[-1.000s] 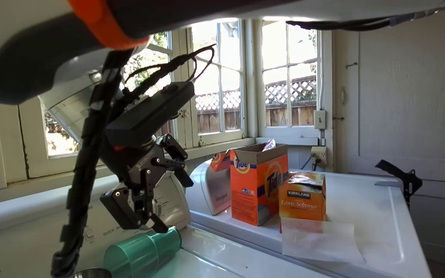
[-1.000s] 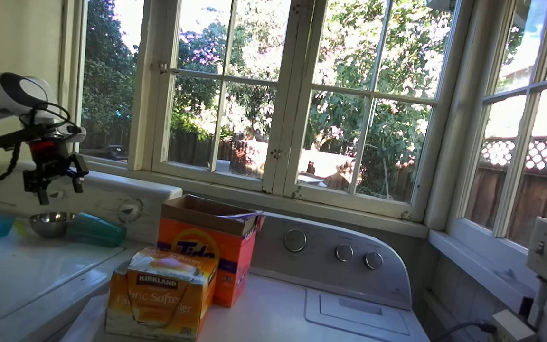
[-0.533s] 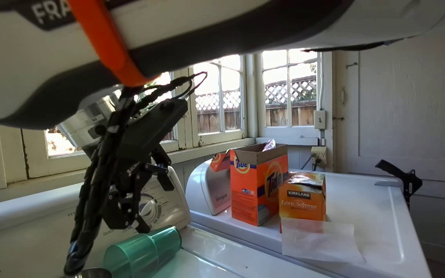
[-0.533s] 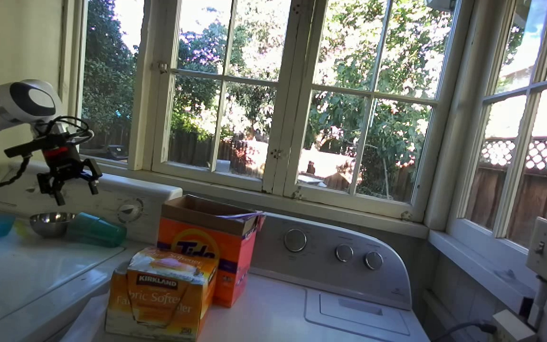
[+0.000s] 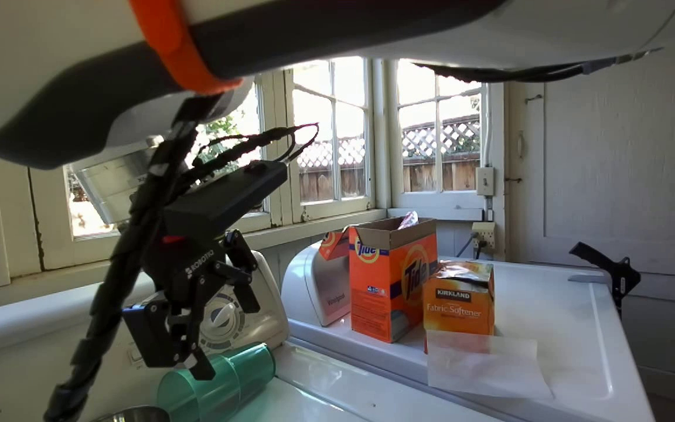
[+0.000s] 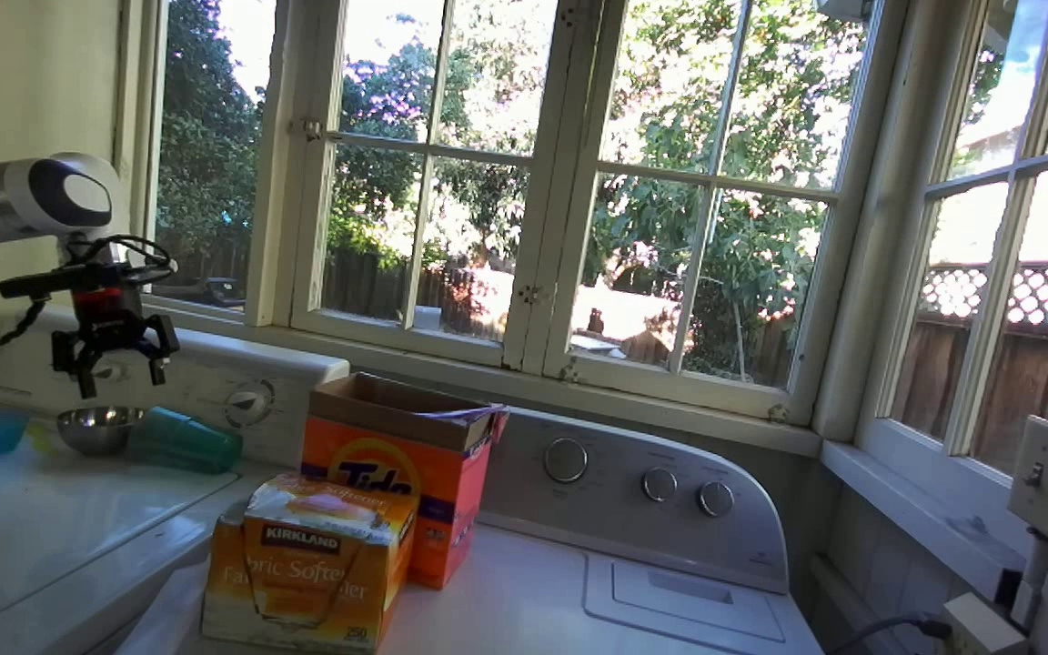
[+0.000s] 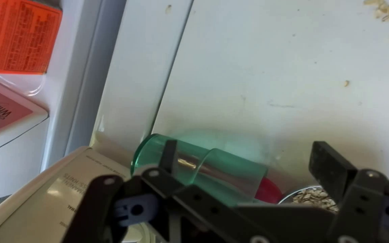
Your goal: Move the orange box to the top of the right machine then place the green cup upright.
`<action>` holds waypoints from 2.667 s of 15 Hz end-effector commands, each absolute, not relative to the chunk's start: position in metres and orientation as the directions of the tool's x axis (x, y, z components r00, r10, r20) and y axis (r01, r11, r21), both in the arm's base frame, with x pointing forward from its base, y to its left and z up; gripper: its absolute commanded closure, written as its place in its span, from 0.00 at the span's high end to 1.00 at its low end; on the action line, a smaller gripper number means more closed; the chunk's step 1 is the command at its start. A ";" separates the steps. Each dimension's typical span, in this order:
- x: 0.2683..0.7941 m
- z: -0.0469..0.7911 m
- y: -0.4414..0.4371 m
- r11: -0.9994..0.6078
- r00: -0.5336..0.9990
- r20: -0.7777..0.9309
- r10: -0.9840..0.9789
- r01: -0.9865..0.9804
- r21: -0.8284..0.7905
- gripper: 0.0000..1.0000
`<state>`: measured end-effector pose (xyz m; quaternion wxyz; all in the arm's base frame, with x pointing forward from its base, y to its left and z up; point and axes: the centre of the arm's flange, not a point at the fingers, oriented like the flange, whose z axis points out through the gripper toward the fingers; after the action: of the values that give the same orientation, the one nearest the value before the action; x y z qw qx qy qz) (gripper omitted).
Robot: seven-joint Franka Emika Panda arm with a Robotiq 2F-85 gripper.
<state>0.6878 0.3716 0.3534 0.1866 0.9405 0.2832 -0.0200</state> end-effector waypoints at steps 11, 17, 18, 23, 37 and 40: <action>0.677 0.353 0.375 -0.826 0.866 -0.172 0.469 0.499 0.262 1.00; 0.686 0.347 0.386 -0.909 0.950 -0.137 0.281 0.309 0.279 1.00; 0.690 0.342 0.387 -0.914 0.966 -0.119 0.228 0.255 0.317 1.00; 0.705 0.316 0.387 -0.932 1.000 -0.023 -0.005 0.004 0.363 1.00; 0.757 0.301 0.391 -0.932 0.979 0.109 0.174 0.128 0.340 1.00; 0.764 0.297 0.396 -0.914 0.968 0.098 0.233 0.183 0.363 1.00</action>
<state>0.7127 0.3659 0.3006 0.1690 0.9808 0.0760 0.0616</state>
